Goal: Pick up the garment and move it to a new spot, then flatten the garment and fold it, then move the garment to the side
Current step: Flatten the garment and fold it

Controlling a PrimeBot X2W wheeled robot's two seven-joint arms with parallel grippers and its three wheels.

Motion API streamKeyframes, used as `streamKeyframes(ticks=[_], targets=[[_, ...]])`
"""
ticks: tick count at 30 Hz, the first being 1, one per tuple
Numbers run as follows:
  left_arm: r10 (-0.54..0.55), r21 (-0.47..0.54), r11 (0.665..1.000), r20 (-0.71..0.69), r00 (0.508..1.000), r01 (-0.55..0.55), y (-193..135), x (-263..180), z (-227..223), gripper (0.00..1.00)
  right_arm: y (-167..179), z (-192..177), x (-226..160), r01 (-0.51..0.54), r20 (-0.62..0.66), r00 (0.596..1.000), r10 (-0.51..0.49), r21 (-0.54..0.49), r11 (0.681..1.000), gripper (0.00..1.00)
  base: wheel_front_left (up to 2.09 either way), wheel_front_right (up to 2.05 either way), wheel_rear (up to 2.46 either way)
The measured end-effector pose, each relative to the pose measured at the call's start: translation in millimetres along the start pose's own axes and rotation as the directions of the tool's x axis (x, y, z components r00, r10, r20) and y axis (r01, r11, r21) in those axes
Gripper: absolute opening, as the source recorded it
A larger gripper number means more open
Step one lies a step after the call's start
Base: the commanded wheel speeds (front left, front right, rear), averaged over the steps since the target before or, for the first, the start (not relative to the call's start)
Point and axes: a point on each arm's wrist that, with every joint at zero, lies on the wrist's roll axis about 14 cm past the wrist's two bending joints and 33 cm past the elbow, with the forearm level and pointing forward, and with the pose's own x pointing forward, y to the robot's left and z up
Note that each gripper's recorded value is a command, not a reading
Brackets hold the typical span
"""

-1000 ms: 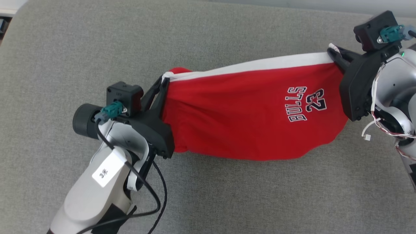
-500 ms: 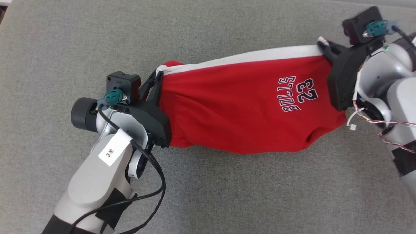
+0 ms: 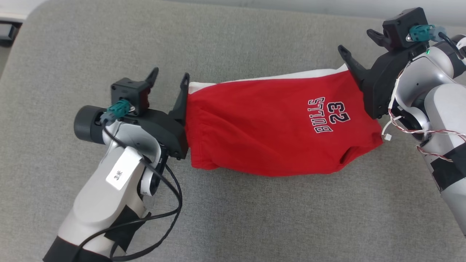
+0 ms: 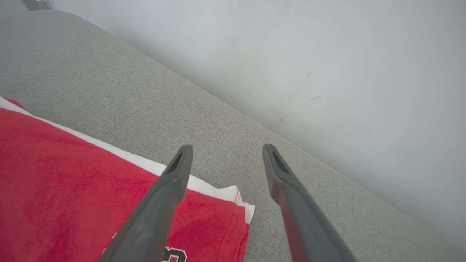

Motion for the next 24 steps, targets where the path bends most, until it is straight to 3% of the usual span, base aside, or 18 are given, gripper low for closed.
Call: streamKeyframes(ticks=[6,12,19,24], targets=[[0.044,-0.022,0.999,0.139,0.989,-0.041,11.3,-14.9,34.2,1.00,-7.0,18.7,-17.6,0.033,0.103,0.994,-0.037,0.042,0.999,1.00,0.00,0.00,0.00],[0.112,-0.127,0.989,0.256,0.960,-0.081,20.3,-38.4,59.7,1.00,-9.4,21.2,-37.9,0.063,0.165,0.983,-0.085,0.133,0.989,1.00,0.00,0.00,0.00],[0.154,-0.211,0.974,0.336,0.929,-0.085,20.9,-72.9,76.5,1.00,-17.2,28.6,-73.2,0.110,0.276,0.942,-0.189,0.277,0.955,1.00,0.00,0.00,0.00],[0.166,-0.262,0.962,0.343,0.924,-0.076,13.1,-91.9,73.2,1.00,-21.2,11.3,-93.0,0.148,0.263,0.932,-0.251,0.355,0.923,1.00,0.00,0.00,0.00]])
